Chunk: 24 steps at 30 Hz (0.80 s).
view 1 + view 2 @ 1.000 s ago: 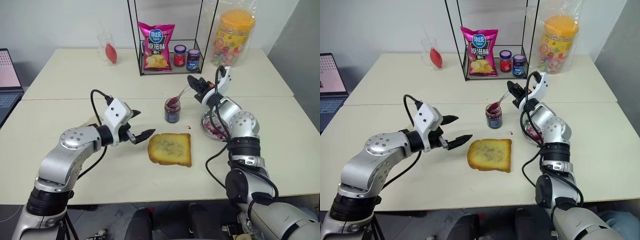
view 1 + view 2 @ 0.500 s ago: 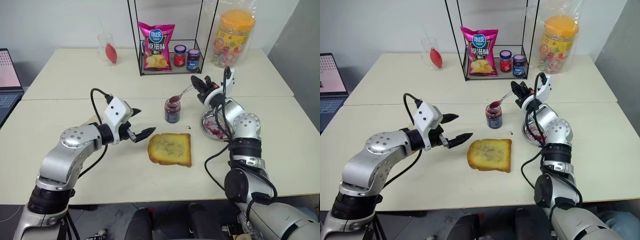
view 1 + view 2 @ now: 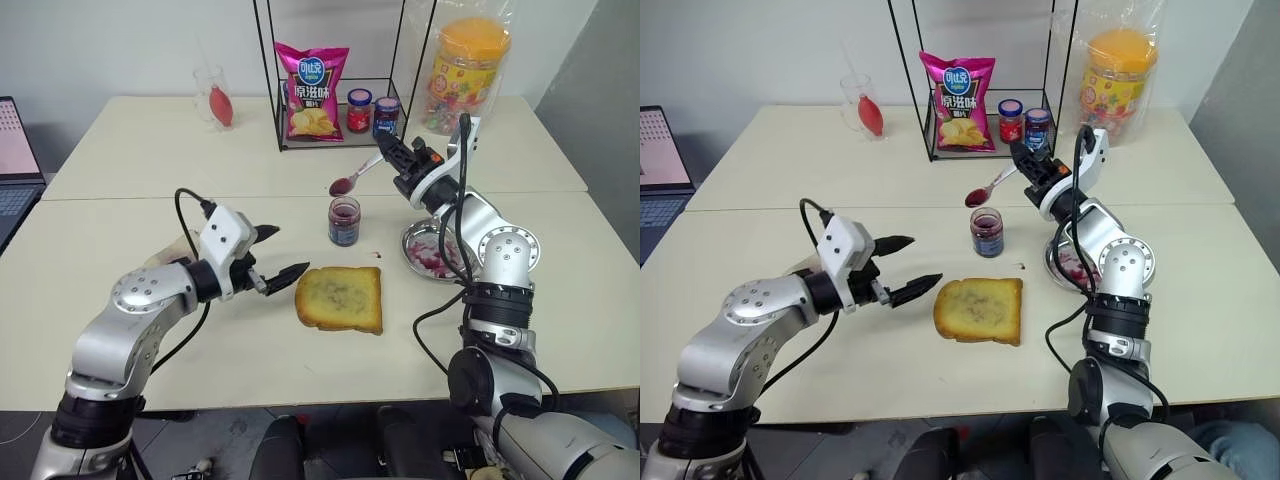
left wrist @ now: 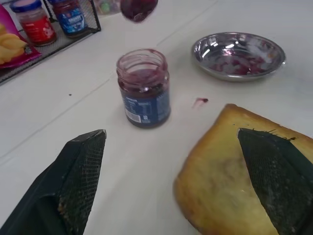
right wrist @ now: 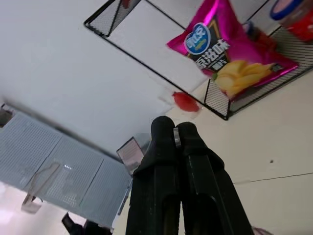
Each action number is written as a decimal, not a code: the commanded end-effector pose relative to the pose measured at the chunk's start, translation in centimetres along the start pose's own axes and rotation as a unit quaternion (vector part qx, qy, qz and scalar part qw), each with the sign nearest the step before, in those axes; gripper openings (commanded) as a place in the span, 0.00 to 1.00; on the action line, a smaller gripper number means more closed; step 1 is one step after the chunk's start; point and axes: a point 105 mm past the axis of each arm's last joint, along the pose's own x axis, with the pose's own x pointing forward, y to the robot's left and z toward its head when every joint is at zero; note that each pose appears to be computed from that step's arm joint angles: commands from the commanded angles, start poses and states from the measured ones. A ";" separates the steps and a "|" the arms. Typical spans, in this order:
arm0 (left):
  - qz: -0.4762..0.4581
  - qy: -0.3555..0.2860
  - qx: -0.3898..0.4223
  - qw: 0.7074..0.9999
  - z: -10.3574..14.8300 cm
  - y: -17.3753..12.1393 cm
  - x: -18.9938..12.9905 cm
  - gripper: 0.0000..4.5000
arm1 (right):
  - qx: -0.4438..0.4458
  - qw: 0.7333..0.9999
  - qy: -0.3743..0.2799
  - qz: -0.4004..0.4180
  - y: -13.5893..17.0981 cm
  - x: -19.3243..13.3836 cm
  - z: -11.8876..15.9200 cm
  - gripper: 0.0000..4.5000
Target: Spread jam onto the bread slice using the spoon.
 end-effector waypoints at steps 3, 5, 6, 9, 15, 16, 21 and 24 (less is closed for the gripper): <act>-0.042 0.014 0.036 0.998 -0.7 -2.9 -3.3 1.00 | -0.051 0.997 0.039 0.044 3.2 -2.2 -2.9 0.00; -0.058 0.035 0.035 0.997 -1.9 -4.0 -4.1 1.00 | -0.061 0.996 0.054 0.041 3.0 -2.8 -4.2 0.00; -0.063 0.040 0.034 0.997 -2.4 -4.4 -4.4 1.00 | -0.066 0.995 0.062 0.037 2.8 -3.1 -4.8 0.00; -0.063 0.041 0.026 0.997 -3.1 -5.1 -4.8 1.00 | -0.091 0.992 0.085 0.032 2.5 -3.6 -6.5 0.00; -0.061 0.035 0.024 0.997 -3.4 -5.3 -4.5 1.00 | -0.166 0.978 0.124 0.022 1.3 -4.0 -9.9 0.00; -0.062 0.036 0.024 0.997 -3.5 -5.3 -4.4 1.00 | -0.178 0.976 0.127 0.022 1.2 -4.0 -10.2 0.00; -0.063 0.038 0.022 0.997 -3.8 -5.3 -4.4 1.00 | -0.233 0.964 0.124 0.029 1.4 -3.9 -10.5 0.00; -0.065 0.034 0.027 0.997 -3.7 -5.2 -4.0 1.00 | -0.297 0.947 0.120 0.030 1.4 -4.4 -9.9 0.00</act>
